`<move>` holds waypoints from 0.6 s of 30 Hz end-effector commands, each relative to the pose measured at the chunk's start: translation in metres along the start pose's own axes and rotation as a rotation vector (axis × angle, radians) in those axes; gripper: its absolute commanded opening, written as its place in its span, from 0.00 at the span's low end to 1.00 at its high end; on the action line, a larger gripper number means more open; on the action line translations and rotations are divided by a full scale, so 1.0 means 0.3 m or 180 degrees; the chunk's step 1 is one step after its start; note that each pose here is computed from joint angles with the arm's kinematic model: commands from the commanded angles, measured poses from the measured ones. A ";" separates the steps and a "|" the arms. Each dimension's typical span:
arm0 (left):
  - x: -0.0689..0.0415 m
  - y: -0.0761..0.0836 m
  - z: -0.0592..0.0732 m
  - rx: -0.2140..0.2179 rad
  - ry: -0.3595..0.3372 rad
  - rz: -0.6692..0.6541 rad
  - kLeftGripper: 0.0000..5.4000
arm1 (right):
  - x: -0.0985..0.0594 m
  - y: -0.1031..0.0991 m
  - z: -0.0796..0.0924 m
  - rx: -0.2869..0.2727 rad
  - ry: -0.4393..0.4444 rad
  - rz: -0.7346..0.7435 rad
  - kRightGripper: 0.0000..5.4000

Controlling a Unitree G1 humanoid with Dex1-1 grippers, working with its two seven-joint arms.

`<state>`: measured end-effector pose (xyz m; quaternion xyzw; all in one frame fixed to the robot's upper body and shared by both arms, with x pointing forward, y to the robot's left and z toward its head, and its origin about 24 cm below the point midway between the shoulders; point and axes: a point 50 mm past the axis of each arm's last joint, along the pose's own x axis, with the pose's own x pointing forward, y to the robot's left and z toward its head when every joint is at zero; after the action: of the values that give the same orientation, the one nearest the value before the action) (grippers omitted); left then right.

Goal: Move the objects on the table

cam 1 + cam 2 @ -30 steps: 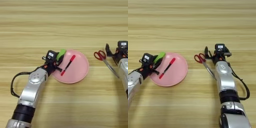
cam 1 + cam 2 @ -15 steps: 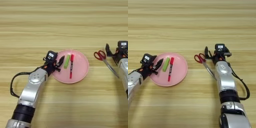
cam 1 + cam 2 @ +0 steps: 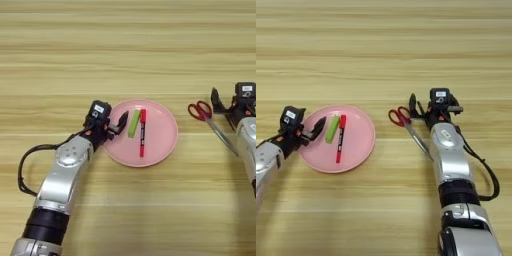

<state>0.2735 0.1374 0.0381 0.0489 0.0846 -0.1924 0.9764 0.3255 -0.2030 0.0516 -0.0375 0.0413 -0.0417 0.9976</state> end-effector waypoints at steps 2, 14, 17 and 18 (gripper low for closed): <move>0.003 0.033 0.006 0.0005 -0.0041 0.0166 0.77 | 0.010 -0.002 0.020 0.0005 -0.0072 -0.0018 1.00; 0.001 0.138 0.011 -0.0039 -0.0199 0.0725 0.96 | 0.010 -0.016 0.018 -0.0026 -0.0056 -0.0020 1.00; 0.002 0.155 0.007 -0.0070 -0.0222 0.0812 1.00 | 0.010 -0.016 0.018 -0.0038 -0.0056 -0.0008 1.00; 0.002 0.160 0.005 -0.0075 -0.0231 0.0840 1.00 | 0.009 -0.016 0.018 -0.0042 -0.0056 -0.0003 1.00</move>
<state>0.2883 0.1770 0.0402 0.0426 0.0521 -0.0751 0.9949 0.3252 -0.2069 0.0508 -0.0420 0.0444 -0.0442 0.9971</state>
